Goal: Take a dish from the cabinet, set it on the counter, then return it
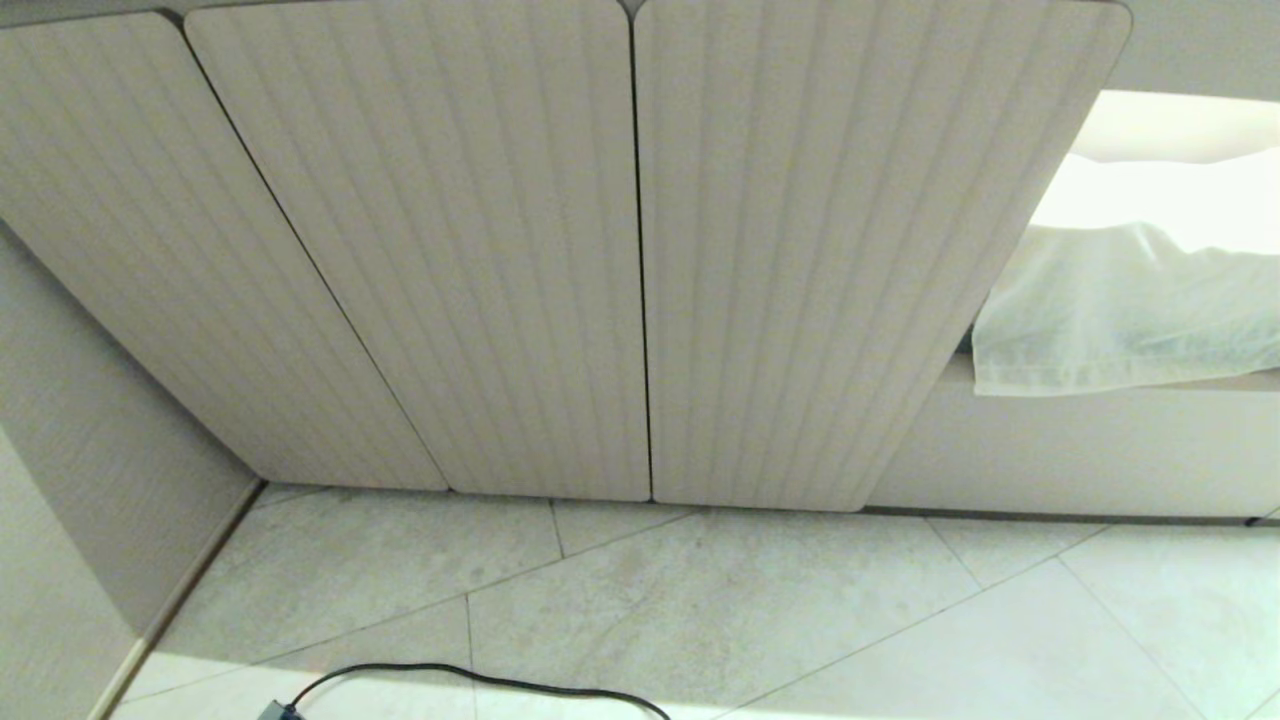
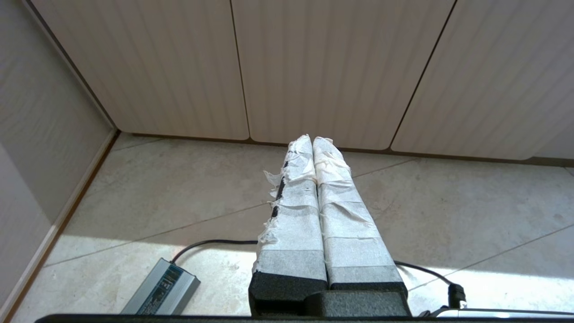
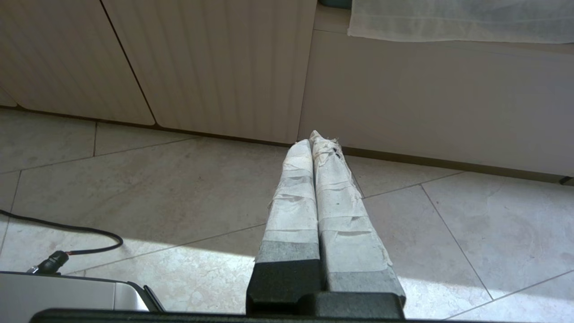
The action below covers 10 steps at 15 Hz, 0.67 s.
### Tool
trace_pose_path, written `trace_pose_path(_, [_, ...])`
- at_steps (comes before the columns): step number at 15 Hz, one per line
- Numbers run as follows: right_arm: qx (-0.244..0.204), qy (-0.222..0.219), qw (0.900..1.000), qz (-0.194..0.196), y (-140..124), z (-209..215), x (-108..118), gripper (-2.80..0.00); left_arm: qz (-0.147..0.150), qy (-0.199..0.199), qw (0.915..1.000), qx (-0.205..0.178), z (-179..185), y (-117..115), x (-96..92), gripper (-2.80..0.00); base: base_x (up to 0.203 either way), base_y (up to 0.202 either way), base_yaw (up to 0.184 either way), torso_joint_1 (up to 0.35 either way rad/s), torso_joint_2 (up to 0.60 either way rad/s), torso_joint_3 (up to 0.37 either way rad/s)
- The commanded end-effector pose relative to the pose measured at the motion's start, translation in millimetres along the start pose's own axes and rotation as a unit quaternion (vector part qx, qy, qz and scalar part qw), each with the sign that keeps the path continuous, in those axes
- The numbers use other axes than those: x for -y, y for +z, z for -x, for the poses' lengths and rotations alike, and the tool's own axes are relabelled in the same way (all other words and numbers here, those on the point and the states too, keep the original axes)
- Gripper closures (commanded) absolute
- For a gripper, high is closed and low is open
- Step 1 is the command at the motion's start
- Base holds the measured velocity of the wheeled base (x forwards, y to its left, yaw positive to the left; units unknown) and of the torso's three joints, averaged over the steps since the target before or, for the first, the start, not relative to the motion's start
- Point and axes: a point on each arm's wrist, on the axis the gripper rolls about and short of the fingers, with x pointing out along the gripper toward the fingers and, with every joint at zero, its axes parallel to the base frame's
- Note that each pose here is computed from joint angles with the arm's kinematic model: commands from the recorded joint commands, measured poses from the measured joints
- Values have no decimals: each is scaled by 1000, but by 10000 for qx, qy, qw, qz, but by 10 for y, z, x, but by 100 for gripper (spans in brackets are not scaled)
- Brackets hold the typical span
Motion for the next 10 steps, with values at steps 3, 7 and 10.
trace_pose_path(3, [-10,-1,10000,-6,0,-1,0,0,10,3,10000,7,1,2,0,0,0,0,0,0,0,0])
trace_pose_path(7, [-13,-42,9999,-132,0,-1,2,0,7,3,10000,1,0,-1,0,0,0,0,0,0,0,0])
trace_pose_path(10, [-13,-42,9999,-140,0,-1,2,0,3,3,10000,0,0,-2,0,0,0,0,0,0,0,0])
